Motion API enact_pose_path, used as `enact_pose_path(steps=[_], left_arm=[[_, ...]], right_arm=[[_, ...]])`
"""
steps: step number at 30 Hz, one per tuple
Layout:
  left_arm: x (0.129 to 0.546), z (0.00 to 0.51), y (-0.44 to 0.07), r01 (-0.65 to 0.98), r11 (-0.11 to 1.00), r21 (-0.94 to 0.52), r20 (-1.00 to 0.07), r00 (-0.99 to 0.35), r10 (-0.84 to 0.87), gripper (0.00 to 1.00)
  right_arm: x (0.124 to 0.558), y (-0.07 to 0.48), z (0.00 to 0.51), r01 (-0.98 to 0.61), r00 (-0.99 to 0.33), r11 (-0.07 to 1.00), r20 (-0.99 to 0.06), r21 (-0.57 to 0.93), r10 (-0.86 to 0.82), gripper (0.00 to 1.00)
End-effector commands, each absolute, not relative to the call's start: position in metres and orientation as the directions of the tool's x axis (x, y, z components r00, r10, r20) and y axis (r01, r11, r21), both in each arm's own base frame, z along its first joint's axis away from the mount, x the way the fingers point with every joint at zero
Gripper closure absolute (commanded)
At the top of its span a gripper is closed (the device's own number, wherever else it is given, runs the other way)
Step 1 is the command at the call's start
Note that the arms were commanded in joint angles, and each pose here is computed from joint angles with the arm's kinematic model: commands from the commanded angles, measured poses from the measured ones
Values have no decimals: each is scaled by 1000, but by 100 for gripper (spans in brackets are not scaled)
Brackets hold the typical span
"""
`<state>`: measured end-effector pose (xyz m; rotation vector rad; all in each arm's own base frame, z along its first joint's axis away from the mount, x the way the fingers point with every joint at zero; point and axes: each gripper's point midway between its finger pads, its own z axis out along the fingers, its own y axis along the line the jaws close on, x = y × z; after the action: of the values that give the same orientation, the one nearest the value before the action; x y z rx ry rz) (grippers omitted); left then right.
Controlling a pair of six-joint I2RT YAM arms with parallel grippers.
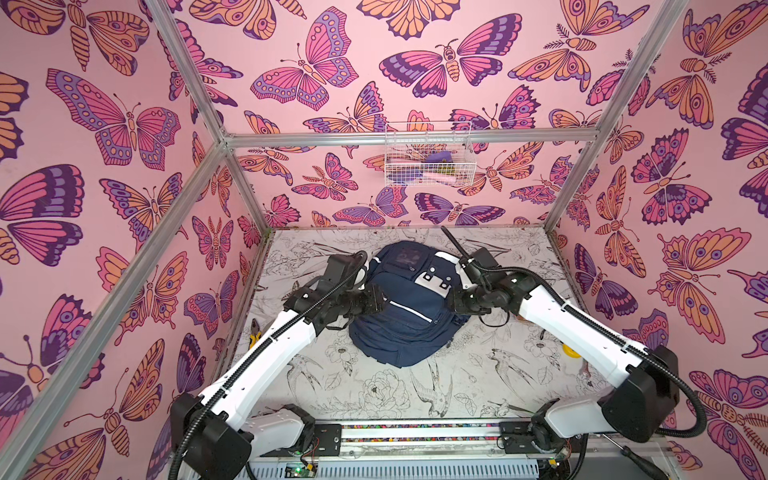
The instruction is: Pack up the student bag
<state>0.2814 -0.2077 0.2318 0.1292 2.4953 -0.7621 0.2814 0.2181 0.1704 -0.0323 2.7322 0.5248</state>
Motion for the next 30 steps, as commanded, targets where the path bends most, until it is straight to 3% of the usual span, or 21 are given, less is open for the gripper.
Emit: enact_pose_path(steps=[1,7,13,17,22,27,29,30], left_arm=[[263,200,-208,489,819,-299,-501,-811,301,43],[256,162,-225,656,749,-91,-463,-694,551,40],[273,139,-235,660,751,0,-466,-664,584,35],[288,131,-240,672,737,77,-506,-610,609,23],[306,119,-242,681,710,179,-522,-546,655,23],[317,116,-247,691,688,220,-515,-517,684,38],[319,121,-251,693,687,219,-532,-505,680,52],[319,126,-254,696,684,219,-544,-495,677,67]], right_arm=[[278,243,169,-39,-947,873,-296,487,122,51],[279,253,153,-5,-953,873,-266,487,143,52],[287,255,146,63,-957,884,-223,463,185,54],[288,251,144,86,-956,893,-217,441,199,55],[287,238,140,136,-952,901,-196,413,233,56],[289,228,136,186,-944,883,-172,430,283,55],[289,229,138,180,-944,883,-176,434,279,56],[289,229,140,172,-946,884,-178,436,271,56]])
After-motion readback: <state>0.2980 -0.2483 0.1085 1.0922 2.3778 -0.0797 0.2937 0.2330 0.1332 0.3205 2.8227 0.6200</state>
